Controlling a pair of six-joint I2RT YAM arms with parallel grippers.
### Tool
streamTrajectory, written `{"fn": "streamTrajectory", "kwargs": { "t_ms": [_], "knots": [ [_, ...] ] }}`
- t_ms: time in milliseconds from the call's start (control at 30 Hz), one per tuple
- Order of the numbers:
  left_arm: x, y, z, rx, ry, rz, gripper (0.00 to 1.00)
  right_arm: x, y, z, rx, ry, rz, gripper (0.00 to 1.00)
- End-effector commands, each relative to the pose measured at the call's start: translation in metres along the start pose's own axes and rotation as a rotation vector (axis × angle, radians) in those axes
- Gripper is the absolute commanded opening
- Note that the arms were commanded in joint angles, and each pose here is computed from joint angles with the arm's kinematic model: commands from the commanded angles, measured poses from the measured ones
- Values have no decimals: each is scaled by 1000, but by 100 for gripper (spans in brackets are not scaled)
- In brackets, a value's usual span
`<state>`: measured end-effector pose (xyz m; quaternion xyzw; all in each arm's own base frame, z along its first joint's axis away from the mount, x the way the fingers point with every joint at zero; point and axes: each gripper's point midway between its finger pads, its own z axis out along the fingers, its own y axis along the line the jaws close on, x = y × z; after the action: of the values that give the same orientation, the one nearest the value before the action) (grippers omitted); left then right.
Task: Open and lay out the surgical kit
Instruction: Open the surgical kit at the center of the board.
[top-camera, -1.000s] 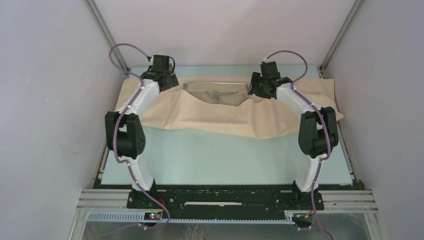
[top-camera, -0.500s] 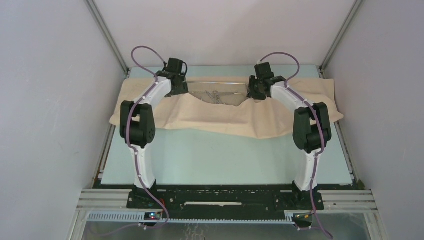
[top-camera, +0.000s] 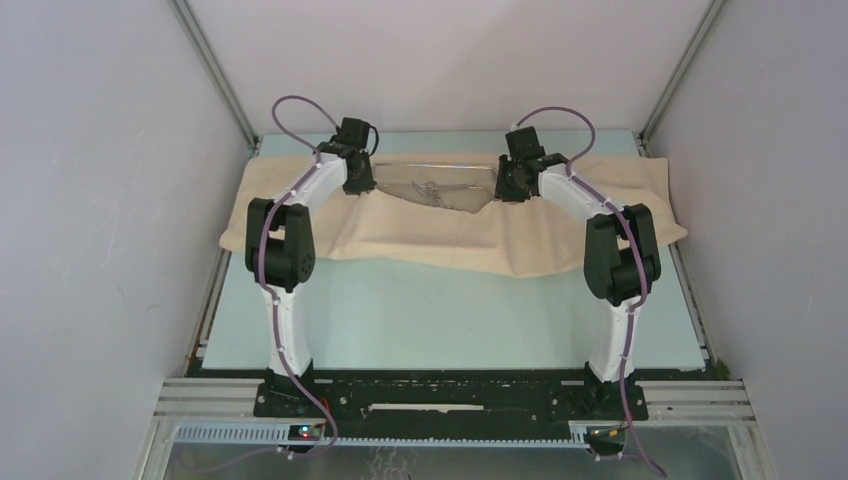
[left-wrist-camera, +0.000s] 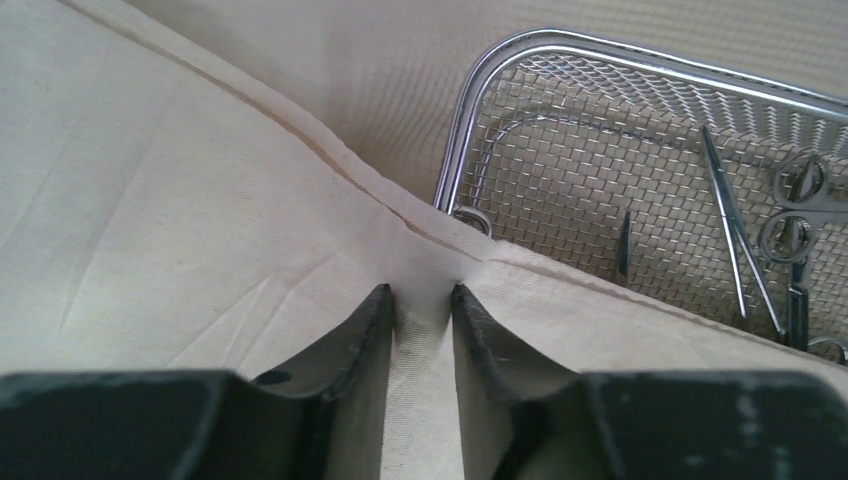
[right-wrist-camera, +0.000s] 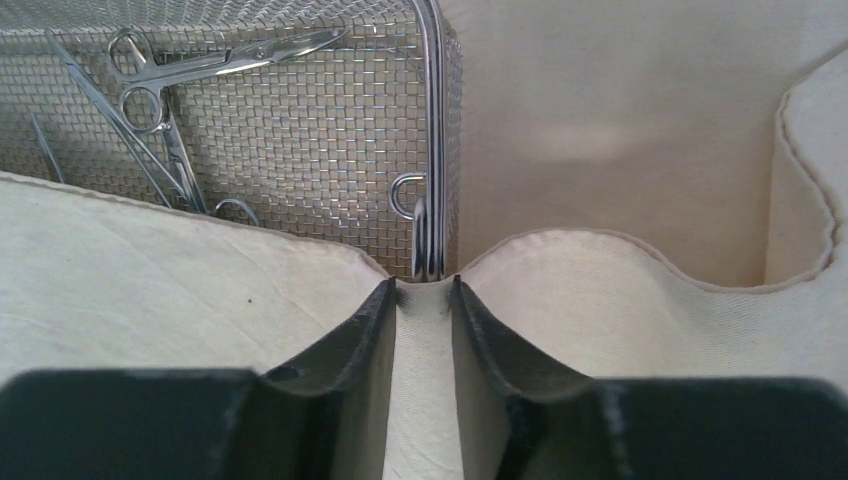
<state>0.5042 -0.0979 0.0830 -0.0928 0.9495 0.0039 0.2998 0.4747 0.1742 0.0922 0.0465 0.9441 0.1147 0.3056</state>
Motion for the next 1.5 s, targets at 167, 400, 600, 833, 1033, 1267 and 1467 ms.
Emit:
{"fn": "streamTrajectory", "kwargs": {
  "t_ms": [167, 400, 600, 833, 1033, 1267, 1467],
  "knots": [
    [-35, -19, -18, 77, -87, 20, 16, -18, 7, -14, -19, -50, -15, 17],
    [-44, -19, -28, 84, -117, 18, 9, -25, 10, -25, -28, -73, -13, 8],
    [-51, -18, -37, 84, -144, 16, 4, -30, 14, -35, -39, -93, -11, 4],
    [-57, -18, -48, 92, -177, 20, 6, -32, 18, -41, -50, -108, -15, 6],
    [-54, -16, -47, 91, -173, 22, 6, -27, 18, -40, -50, -101, -18, 6],
    [-54, -11, -56, 72, -193, -3, 1, -25, 20, -49, -48, -110, -21, 3],
    [-53, -1, -69, 42, -215, -22, 0, -26, 21, -62, -24, -132, -21, 2]
  ]
}}
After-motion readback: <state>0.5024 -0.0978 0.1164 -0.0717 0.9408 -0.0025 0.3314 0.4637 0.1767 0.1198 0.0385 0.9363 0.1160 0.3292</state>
